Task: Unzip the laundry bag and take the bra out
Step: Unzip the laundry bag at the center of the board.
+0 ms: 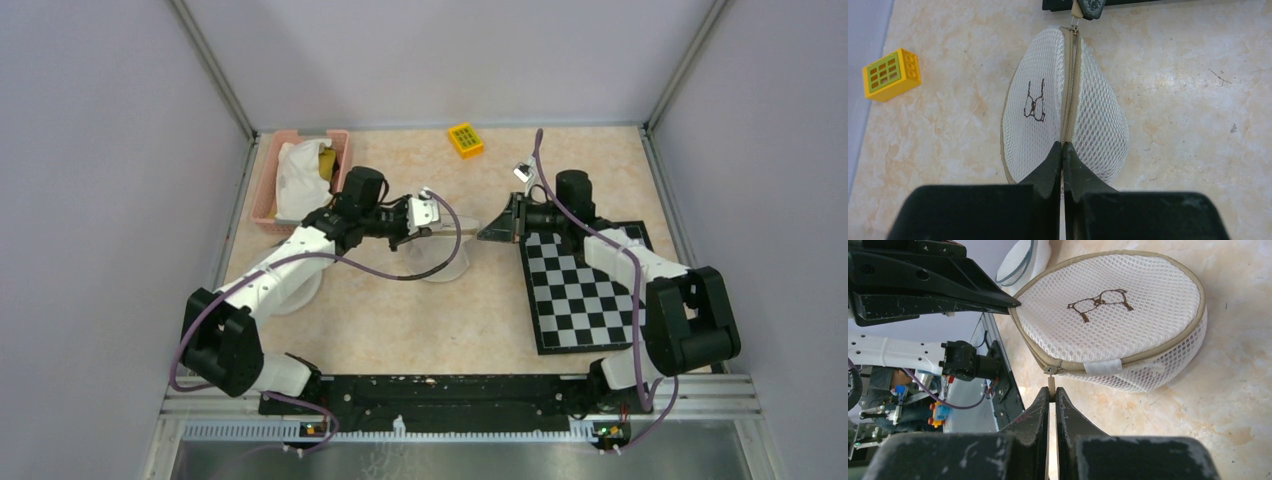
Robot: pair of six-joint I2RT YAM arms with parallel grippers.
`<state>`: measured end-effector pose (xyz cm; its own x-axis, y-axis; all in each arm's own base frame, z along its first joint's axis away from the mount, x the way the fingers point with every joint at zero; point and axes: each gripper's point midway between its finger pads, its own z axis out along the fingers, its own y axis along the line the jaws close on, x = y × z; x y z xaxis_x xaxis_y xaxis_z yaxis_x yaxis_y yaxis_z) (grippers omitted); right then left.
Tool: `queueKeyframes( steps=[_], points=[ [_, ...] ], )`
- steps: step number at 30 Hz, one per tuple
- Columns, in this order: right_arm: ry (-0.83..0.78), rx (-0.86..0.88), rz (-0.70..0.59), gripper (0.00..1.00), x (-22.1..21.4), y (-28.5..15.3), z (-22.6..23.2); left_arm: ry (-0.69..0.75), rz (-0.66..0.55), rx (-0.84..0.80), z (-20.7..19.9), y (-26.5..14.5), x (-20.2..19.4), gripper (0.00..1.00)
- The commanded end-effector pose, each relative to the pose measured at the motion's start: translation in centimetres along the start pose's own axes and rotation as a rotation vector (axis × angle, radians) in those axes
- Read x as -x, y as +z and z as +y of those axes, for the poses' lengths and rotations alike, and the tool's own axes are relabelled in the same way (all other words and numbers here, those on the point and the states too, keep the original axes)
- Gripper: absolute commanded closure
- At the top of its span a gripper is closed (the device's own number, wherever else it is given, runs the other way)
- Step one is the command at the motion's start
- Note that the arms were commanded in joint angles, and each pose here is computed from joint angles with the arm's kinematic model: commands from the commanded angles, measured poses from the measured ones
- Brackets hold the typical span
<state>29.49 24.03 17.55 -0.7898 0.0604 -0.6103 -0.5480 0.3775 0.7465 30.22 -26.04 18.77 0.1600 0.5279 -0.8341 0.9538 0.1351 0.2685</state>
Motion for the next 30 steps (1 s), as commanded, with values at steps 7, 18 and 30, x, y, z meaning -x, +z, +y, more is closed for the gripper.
queueKeyframes(
  steps=[7, 18, 30],
  points=[
    [-0.046, -0.059, -0.031, 1.00, 1.1, -0.7, -1.9, -0.003, 0.021, 0.042, 1.0, -1.2, -1.7, 1.00],
    [0.008, -0.048, -0.043, 1.00, 0.9, -0.2, -2.4, -0.025, 0.036, 0.018, 0.2, -0.8, -3.0, 1.00],
    [-0.031, 0.006, 0.053, 1.00, -1.2, 1.2, -0.9, -0.154, 0.064, -0.208, -7.1, -0.7, -3.3, 0.76]
  ],
)
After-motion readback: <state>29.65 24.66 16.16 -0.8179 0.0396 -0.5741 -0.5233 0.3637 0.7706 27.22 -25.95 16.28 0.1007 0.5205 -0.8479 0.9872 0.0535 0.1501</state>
